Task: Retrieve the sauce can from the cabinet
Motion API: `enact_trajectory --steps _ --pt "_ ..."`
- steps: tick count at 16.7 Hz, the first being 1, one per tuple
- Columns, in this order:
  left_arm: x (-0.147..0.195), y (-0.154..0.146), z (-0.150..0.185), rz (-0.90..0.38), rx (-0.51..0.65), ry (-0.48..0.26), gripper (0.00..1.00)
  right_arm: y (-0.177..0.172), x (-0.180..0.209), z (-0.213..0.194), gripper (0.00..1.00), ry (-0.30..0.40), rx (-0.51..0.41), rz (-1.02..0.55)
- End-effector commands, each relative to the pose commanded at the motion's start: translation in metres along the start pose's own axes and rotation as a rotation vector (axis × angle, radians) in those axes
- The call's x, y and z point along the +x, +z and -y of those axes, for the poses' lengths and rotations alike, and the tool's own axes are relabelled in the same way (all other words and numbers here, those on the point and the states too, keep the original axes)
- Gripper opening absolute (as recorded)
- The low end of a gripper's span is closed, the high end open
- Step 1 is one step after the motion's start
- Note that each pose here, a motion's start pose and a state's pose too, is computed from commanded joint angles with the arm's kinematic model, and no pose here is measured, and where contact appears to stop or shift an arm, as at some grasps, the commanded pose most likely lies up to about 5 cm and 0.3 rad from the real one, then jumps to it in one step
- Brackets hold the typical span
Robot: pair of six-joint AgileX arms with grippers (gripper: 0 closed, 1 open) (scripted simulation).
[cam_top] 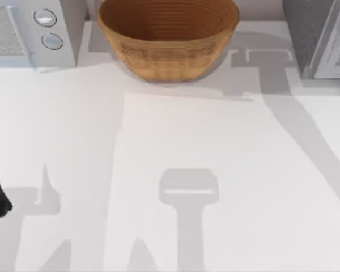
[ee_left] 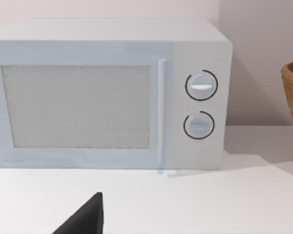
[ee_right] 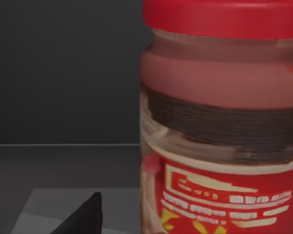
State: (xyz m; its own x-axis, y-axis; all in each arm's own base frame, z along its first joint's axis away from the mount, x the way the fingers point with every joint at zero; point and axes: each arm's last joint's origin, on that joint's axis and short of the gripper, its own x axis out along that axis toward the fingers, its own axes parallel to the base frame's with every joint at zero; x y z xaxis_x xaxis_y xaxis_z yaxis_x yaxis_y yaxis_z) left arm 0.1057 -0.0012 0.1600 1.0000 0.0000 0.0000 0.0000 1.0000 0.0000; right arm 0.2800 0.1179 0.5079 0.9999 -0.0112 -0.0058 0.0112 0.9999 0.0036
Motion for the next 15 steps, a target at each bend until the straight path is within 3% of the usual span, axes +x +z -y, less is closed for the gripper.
enact_trajectory --steps 9,14,15 --pt "0.0 0.0 0.0 0.0 0.0 0.0 1.0 0.001 0.056 -0.002 1.0 0.001 0.001 0.002" --pt "0.0 0.0 0.0 0.0 0.0 0.0 1.0 0.001 0.06 -0.001 1.0 0.001 0.001 0.002" --pt "0.0 0.0 0.0 0.0 0.0 0.0 1.0 0.001 0.06 -0.001 0.92 0.001 0.001 0.002"
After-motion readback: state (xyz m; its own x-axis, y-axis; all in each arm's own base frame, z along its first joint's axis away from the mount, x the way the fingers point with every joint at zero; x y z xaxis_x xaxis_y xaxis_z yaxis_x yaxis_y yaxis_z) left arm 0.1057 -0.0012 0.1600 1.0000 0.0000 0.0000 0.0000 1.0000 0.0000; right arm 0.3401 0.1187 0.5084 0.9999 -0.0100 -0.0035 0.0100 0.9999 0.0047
